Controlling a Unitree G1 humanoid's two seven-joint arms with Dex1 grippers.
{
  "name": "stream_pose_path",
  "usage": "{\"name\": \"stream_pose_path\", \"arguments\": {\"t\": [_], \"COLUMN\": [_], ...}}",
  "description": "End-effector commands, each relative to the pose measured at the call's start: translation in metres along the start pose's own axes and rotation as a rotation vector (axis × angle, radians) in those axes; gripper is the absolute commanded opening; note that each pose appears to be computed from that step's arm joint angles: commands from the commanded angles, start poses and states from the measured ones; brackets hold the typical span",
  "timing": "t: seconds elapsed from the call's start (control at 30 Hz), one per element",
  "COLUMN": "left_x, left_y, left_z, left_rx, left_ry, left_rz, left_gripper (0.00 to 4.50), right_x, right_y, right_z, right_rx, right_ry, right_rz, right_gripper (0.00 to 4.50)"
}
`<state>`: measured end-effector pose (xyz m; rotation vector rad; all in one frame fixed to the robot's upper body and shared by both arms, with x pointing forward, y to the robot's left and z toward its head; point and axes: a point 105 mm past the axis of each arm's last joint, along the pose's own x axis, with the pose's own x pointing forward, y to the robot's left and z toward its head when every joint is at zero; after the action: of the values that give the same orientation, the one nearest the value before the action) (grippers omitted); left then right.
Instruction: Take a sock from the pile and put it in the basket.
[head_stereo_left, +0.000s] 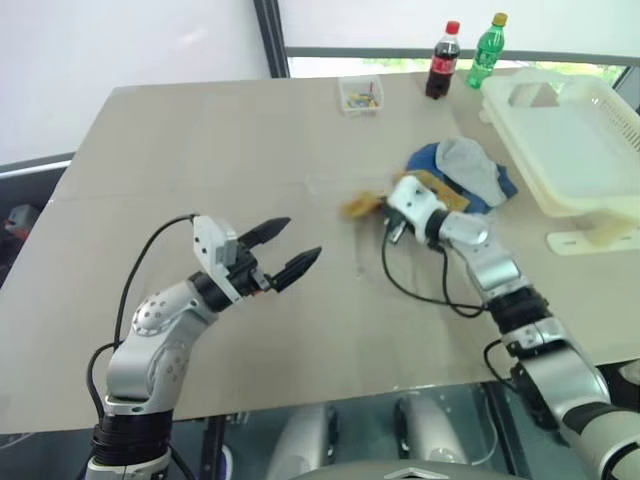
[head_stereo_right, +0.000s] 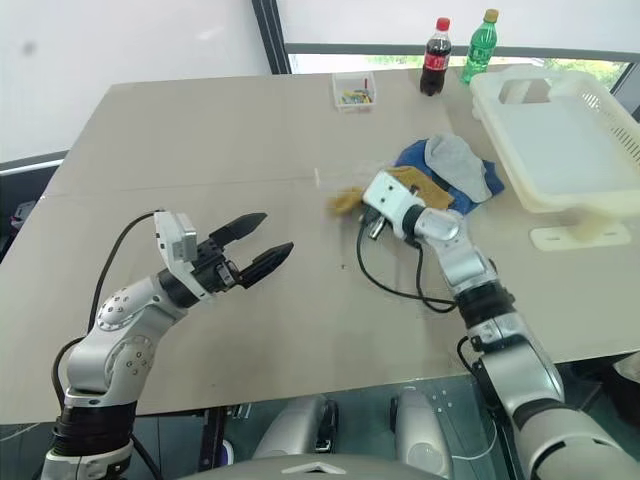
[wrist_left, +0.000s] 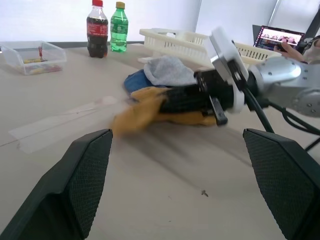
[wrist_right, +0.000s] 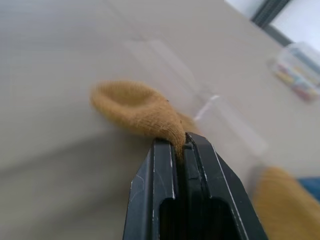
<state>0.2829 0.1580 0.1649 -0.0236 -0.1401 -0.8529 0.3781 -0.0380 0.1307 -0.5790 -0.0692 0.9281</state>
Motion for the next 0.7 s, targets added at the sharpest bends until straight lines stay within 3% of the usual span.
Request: {"name": "stream_pose_path", "arguments": {"t": [0.03,0.17,0.5,0.6,0.67,0.7], "left_x": [-0.009,-0.022,-0.054,-0.058,-0.059,-0.059], "left_y": [0.007,0.015,0.028,0.030,0.029,0.029], "left_z": [0.016,0.015,0.011,0.011,0.009,0.008], "left_rx": [0.032,0.026,0.006,0.004,0.003,0.002], "left_ry": [-0.033,0.001,0.128,0.156,0.182,0.191], "left_rz": [0.005,0.003,-0.028,-0.033,-0.047,-0.052], "left_gripper": [4.50,4.50,4.50,4.50,4.50,4.50], "right_x": [0.004,0.001,0.002,0.002,-0.001,-0.003], "right_y": [0.036,0.080,0.104,0.106,0.105,0.104], "right_z": [0.025,0.036,0.042,0.050,0.059,0.063], "right_rx": [-0.008,0.032,0.072,0.105,0.124,0.129], "right_ry": [-0.092,-0.158,-0.141,-0.166,-0.184,-0.187], "right_rz": [0.142,0.346,0.511,0.508,0.502,0.506], "right_gripper": [0.21,0.21,0.21,0.94,1.61,2.19]}}
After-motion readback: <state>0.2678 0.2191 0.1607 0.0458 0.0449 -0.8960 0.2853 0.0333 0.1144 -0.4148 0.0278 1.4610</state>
